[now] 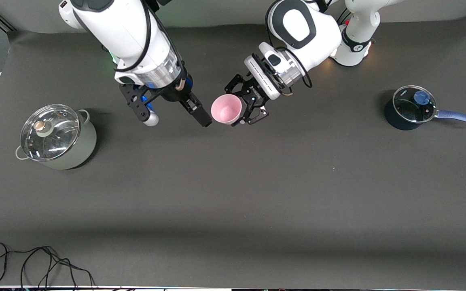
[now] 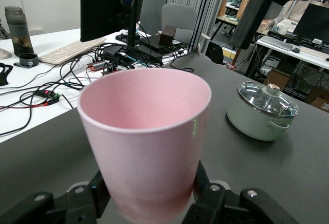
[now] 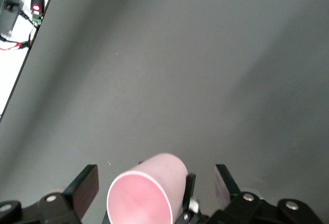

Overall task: Transfer pink cup from left to right arm
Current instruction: 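Reach the right gripper to the cup and close on its rim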

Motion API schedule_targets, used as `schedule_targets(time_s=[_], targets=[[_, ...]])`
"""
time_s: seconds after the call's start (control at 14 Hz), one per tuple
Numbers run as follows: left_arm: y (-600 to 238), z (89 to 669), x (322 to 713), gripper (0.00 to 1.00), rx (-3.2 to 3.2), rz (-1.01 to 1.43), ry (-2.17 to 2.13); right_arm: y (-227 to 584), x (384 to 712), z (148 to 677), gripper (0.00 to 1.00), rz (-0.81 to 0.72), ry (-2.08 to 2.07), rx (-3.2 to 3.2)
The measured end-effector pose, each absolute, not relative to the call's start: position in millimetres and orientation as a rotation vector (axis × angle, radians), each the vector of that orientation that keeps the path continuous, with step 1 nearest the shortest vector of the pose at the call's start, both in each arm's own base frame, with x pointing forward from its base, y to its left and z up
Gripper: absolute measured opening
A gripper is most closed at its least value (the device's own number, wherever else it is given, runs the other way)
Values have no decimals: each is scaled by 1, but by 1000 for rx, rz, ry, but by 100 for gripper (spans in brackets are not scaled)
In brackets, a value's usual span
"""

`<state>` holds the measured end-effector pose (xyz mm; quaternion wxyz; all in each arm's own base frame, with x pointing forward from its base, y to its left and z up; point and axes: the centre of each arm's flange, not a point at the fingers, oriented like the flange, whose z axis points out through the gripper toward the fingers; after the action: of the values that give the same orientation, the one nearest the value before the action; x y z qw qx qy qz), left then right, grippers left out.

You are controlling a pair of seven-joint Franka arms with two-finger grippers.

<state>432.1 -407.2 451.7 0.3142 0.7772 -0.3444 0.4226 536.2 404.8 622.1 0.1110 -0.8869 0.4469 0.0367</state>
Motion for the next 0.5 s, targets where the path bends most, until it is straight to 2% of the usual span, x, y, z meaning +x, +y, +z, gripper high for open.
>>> schedule_targets(time_s=[0.5], targets=[[-407, 452, 432, 65, 2050, 1111, -901, 426, 524, 607, 100, 225, 1281, -2620]])
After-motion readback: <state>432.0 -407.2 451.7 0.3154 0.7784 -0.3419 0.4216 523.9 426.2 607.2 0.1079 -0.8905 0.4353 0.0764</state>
